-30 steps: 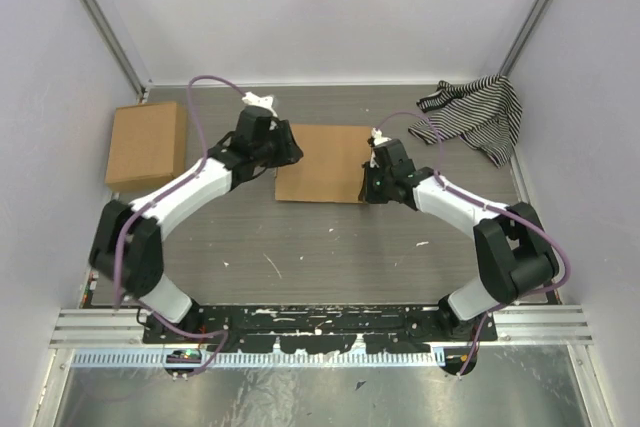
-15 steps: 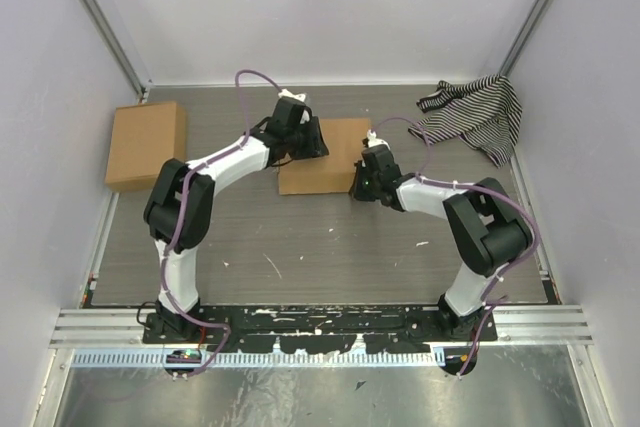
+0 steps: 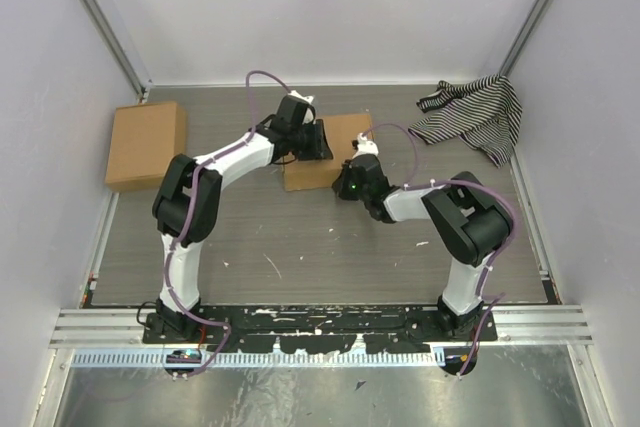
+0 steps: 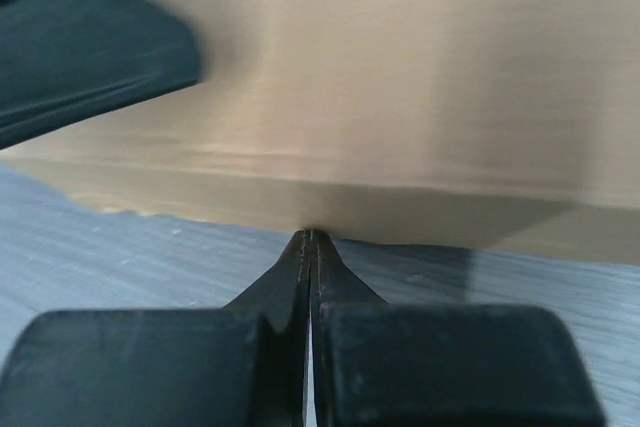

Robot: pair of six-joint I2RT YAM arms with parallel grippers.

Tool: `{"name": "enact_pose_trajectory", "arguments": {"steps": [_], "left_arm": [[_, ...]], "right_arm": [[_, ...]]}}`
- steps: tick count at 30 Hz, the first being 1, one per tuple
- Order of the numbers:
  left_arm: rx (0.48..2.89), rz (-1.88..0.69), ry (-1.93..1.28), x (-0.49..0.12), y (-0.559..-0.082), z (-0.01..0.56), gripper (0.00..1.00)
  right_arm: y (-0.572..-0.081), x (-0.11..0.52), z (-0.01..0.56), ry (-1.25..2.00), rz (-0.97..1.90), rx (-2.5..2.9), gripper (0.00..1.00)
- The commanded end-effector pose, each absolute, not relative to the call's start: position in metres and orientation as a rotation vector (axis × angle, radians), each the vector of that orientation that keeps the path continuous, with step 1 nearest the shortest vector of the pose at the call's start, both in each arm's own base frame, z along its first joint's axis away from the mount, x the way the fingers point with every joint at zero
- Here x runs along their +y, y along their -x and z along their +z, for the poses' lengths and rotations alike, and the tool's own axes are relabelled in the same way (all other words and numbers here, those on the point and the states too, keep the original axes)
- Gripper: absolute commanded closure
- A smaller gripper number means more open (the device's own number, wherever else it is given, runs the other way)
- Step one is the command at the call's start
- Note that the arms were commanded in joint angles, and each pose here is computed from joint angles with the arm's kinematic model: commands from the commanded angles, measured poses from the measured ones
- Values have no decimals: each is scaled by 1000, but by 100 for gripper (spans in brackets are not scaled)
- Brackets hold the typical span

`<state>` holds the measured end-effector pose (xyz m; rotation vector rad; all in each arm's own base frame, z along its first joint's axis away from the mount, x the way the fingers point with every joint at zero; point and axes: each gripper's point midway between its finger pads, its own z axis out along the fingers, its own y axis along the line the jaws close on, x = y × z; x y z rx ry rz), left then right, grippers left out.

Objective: Fold the paper box

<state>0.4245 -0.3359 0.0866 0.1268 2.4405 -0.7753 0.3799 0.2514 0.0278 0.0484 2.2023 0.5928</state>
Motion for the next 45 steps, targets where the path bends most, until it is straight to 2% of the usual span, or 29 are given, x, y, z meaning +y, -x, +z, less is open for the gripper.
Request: {"name": "enact_pose_trajectory", "arguments": {"steps": [1,8,18,23,31,35,37,42,44,45], "left_arm": [[2649,-772,-204,-332,-384,35,57],[2674,-765,-297,-323,-367,30,59],[2670,-828,-390,-320,-347,33,62],[2607,-803,-371,-316,-352,49,53],[2346,-750,-221,-301,-385,134,41],[2201,-729,-142,-288,-391,180,38],[2146,-709,-109,-278,-387,198,37],[2137,-548,-4,-226,-358,199,34],[2162,-470,41,-201,-342,189,31],[2167,-432,88,-188,-333,186,24]], "right_arm": [[-382,301,67,106,726,2045,99],[-398,319,53,195,689,2077,99],[-415,318,54,96,702,1970,99],[-408,311,71,62,733,1901,99],[-381,282,125,65,712,1817,99],[-365,259,153,61,654,1794,96],[-358,241,171,36,588,1794,87],[-349,172,199,-92,263,1833,30],[-343,151,206,-121,148,1861,15],[-340,143,208,-127,99,1881,11]]}}
